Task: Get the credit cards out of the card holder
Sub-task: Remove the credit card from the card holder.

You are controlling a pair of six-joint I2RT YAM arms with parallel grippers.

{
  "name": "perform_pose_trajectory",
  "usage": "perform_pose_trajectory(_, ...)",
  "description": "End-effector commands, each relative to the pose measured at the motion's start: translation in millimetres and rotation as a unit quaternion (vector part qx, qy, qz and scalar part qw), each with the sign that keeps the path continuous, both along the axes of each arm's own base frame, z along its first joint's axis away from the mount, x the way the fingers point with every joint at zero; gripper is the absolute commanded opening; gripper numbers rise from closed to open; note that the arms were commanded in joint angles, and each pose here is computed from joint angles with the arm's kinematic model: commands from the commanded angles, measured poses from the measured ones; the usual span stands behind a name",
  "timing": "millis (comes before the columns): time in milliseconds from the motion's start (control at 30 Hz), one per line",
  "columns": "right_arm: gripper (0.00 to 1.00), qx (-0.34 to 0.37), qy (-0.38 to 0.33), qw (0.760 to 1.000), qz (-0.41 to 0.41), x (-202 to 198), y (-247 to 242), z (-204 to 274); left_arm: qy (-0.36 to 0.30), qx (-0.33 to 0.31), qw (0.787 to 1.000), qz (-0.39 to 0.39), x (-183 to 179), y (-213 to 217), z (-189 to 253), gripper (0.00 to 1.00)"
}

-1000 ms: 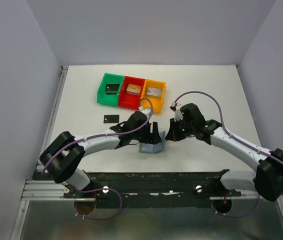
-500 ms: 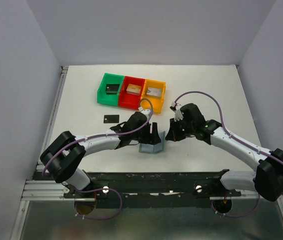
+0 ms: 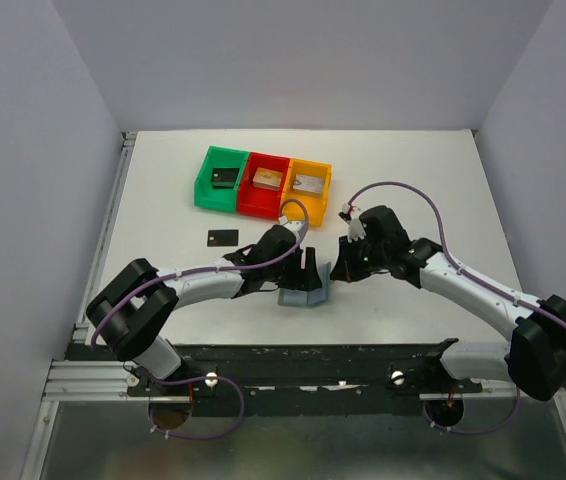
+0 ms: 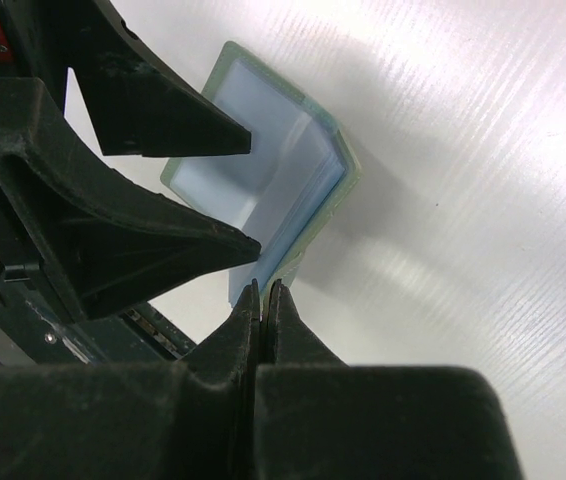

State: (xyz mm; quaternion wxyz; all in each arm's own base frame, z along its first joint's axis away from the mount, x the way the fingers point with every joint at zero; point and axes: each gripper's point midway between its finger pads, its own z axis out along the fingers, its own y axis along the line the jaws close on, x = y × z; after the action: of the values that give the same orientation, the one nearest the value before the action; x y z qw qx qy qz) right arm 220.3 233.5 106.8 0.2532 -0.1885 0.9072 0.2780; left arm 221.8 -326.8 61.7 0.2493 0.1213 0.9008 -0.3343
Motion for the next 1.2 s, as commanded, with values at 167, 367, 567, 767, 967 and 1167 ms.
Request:
perform_pose_trajectory(167,0.00,0.014,-0.012,1.000,0.012,6,7,12,-0.012,-0.029,0.999,-0.012,-1,-12,16,0.77)
perform_pose_trajectory(367,0.00,0.013,-0.013,1.000,0.013,6,6,11,-0.010,-0.031,0.999,-0.013,-3,-13,15,0.77)
perform_pose_trajectory(567,0.00,0.012,-0.011,1.000,0.013,4,6,10,-0.018,-0.036,0.999,-0.008,-1,-12,23,0.77)
perform_pose_trajectory(767,0.00,0.015,-0.011,1.000,0.014,4,7,11,-0.015,-0.037,0.999,-0.009,-3,-13,21,0.77)
perform_pose_trajectory(967,0.00,0.014,-0.011,1.000,0.013,4,6,10,-0.010,-0.030,0.999,-0.010,-3,-13,15,0.77)
perform_pose_trajectory(1167,0.01,0.013,-0.011,1.000,0.013,4,6,10,-0.008,-0.022,1.000,-0.007,-4,-11,11,0.75)
